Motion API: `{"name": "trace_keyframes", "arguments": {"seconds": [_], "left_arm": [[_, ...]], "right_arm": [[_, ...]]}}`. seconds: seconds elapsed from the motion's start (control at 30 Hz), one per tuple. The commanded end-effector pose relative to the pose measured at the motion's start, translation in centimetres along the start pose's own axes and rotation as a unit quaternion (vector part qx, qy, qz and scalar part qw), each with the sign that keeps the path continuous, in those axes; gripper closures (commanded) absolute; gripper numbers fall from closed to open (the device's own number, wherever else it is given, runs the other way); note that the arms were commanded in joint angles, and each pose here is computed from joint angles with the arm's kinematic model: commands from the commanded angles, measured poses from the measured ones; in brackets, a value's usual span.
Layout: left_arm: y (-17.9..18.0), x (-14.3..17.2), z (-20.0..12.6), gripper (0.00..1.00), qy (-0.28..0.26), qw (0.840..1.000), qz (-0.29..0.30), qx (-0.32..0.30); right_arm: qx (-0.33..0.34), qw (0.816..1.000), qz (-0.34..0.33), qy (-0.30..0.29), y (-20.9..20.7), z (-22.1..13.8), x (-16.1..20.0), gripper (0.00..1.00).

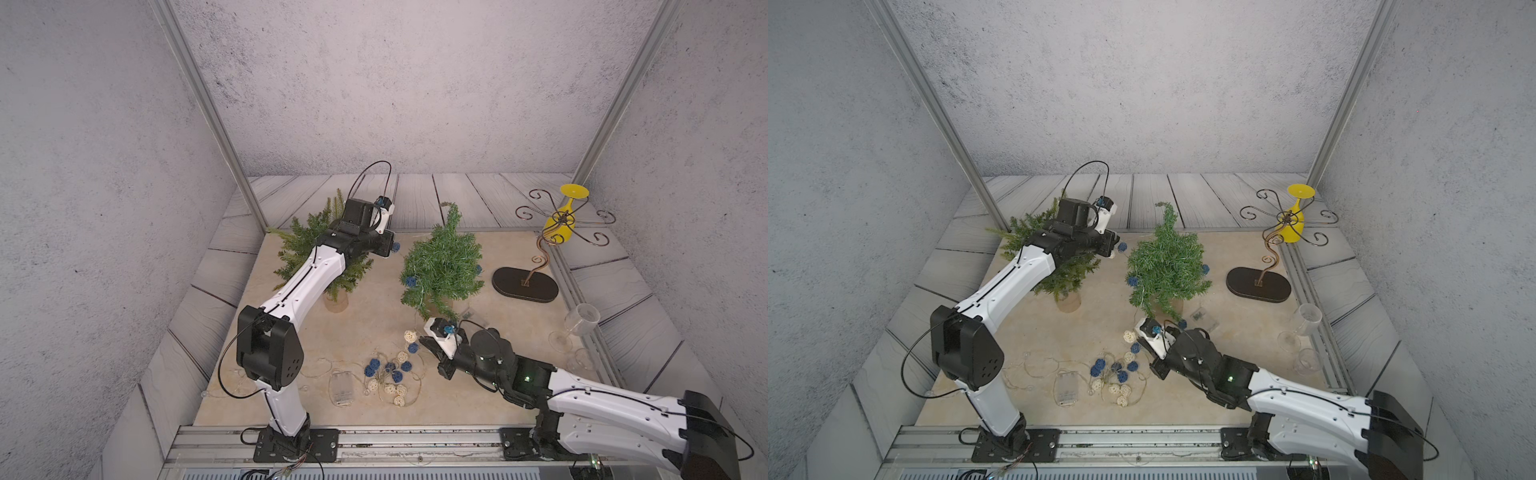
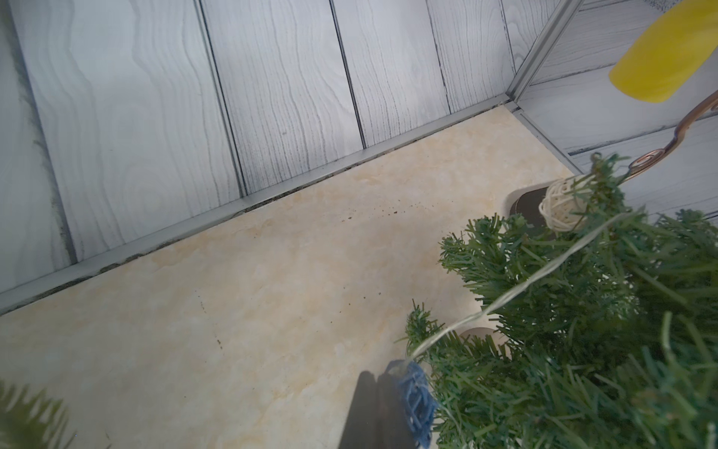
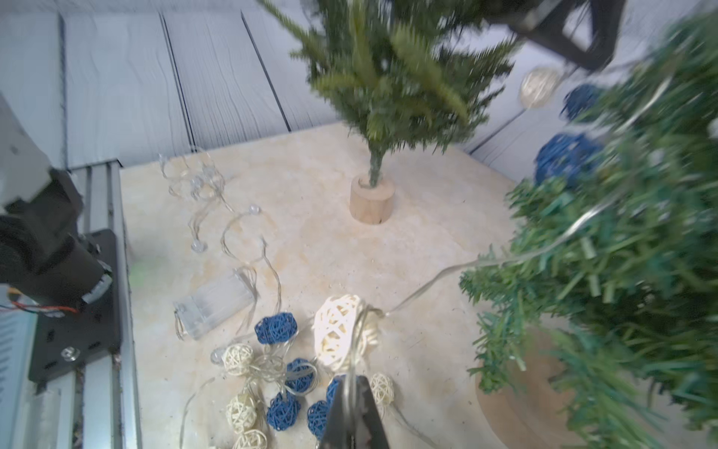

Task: Wrap string light around the christmas tree
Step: Wrap the light string around the Christmas tree.

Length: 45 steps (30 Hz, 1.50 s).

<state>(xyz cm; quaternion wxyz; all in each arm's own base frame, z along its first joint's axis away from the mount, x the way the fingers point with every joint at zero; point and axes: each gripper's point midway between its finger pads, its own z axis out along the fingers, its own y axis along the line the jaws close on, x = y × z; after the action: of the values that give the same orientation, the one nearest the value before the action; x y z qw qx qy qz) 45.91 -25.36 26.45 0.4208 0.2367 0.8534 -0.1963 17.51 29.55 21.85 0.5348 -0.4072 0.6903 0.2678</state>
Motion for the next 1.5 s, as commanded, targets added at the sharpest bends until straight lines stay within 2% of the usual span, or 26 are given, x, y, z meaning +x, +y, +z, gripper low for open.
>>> {"name": "trace_keyframes", "arguments": {"seconds": [0.0,0.13,0.33,0.4,0.5,0.63,0.67,0.7,0.77,0.8,0.93,1.03,1.2,1.27,1.37,1.47], "left_arm": [[0.4,0.4,0.5,1.00,-0.006,1.000,0.006,0.002],[0.9,0.6,1.1,1.00,-0.010,1.000,-0.001,-0.001],[0.6,0.2,1.5,1.00,-0.019,1.000,-0.017,0.012],[0.5,0.5,1.7,1.00,-0.014,1.000,-0.021,0.017],[-0.1,0.8,1.7,1.00,-0.016,0.999,-0.028,0.035],[-0.7,0.1,1.0,1.00,-0.025,0.998,-0.033,0.047],[-0.8,0.1,0.9,1.00,-0.022,0.998,-0.035,0.049],[-0.9,0.1,0.8,1.00,-0.022,0.998,-0.036,0.052],[-1.2,0.0,0.5,1.00,-0.027,0.997,-0.036,0.060],[-1.3,0.0,0.5,1.00,-0.027,0.997,-0.037,0.060],[-1.3,0.1,0.5,1.00,-0.024,0.997,-0.038,0.062],[-1.5,0.0,0.4,1.00,-0.026,0.997,-0.040,0.065],[-1.8,-0.2,0.1,1.00,-0.031,0.996,-0.044,0.074],[-2.0,-0.3,-0.2,1.00,-0.034,0.995,-0.043,0.079],[-2.3,-0.4,-0.3,1.00,-0.038,0.994,-0.046,0.088],[-2.5,-0.4,-0.2,1.00,-0.037,0.994,-0.047,0.094]], "right_arm": [[0.002,1.000,-0.004,-0.013,-0.2,-1.6,-0.6,1.00],[-0.030,0.999,0.000,-0.032,0.9,-2.2,-1.6,1.00],[-0.017,0.999,-0.036,0.005,0.7,-1.3,-2.0,1.00],[0.010,0.999,-0.044,0.016,-0.2,-1.2,-1.3,1.00],[0.093,0.994,-0.048,0.031,-3.1,-0.8,0.9,1.00],[0.093,0.995,-0.016,0.045,-3.8,0.1,3.3,1.00],[0.092,0.994,-0.007,0.052,-4.0,0.4,3.9,0.97],[0.094,0.994,-0.002,0.062,-4.1,0.6,4.6,0.89],[0.108,0.990,0.021,0.087,-5.1,1.2,6.1,0.62],[0.104,0.990,0.033,0.093,-5.4,1.4,6.4,0.55],[0.074,0.992,0.074,0.074,-5.4,1.0,5.0,0.35],[0.076,0.993,0.083,0.033,-5.6,0.0,2.4,0.27],[0.099,0.991,0.084,0.021,-6.7,1.7,0.8,0.28],[0.113,0.990,0.083,0.016,-7.3,2.5,0.4,0.33],[0.144,0.986,0.085,-0.003,-9.0,3.5,-0.2,0.48],[0.150,0.984,0.097,-0.010,-9.6,4.5,-0.2,0.56]]}}
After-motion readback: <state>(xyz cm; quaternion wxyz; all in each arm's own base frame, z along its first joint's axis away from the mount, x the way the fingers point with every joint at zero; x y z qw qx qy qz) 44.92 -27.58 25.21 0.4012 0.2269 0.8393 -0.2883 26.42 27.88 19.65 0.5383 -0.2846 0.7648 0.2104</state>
